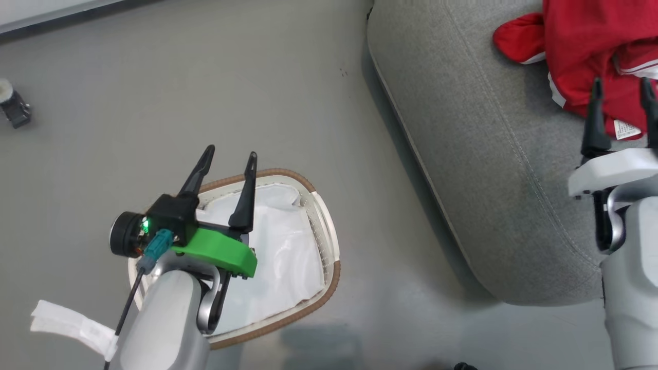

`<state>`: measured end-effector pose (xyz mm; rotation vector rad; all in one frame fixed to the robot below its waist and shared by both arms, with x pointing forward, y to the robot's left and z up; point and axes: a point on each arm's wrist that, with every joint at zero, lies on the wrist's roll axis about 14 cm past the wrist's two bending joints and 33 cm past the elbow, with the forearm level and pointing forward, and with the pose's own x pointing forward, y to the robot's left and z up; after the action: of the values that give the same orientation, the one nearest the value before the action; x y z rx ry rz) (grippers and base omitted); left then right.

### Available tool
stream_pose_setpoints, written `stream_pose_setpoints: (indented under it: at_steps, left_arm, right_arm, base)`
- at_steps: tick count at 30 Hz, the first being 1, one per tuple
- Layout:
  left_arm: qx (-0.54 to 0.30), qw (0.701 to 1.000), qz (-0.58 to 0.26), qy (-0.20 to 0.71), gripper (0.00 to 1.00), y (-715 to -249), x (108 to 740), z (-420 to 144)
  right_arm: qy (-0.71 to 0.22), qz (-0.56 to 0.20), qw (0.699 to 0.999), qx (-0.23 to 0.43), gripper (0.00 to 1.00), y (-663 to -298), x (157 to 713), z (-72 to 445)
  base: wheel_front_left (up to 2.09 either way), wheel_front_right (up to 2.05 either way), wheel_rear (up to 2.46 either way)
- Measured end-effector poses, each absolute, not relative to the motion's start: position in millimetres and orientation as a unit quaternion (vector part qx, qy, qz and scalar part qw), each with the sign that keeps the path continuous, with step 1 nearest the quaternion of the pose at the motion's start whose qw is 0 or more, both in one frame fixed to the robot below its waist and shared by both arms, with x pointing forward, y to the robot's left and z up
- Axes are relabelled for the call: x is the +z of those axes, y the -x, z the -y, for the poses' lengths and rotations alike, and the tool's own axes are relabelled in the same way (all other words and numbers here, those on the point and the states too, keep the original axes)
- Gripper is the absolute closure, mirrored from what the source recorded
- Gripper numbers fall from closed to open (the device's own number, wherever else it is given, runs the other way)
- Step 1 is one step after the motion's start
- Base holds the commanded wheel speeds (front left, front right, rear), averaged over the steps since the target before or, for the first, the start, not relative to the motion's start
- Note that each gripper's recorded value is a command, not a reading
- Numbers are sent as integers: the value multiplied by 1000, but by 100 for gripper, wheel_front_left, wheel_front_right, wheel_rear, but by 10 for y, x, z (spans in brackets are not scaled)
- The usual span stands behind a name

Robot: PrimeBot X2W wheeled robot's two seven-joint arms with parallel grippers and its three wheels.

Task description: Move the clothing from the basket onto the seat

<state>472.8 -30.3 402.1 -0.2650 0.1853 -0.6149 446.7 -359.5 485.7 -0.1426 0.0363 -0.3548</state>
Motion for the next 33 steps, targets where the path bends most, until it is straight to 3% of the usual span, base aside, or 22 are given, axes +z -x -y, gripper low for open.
stream_pose_setpoints:
  at_steps: [16,33]
  left_arm:
    - [-110,990,-53,70,0,-4668,4285,-1016]
    - [-37,995,-55,71,0,-4055,4407,-1563]
  right_arm:
    - [3,30,1000,0,0,-4915,5005,2170]
    - [-31,5,998,55,0,-4520,4864,1647]
  base:
    - [0,0,0]
    - [0,0,0]
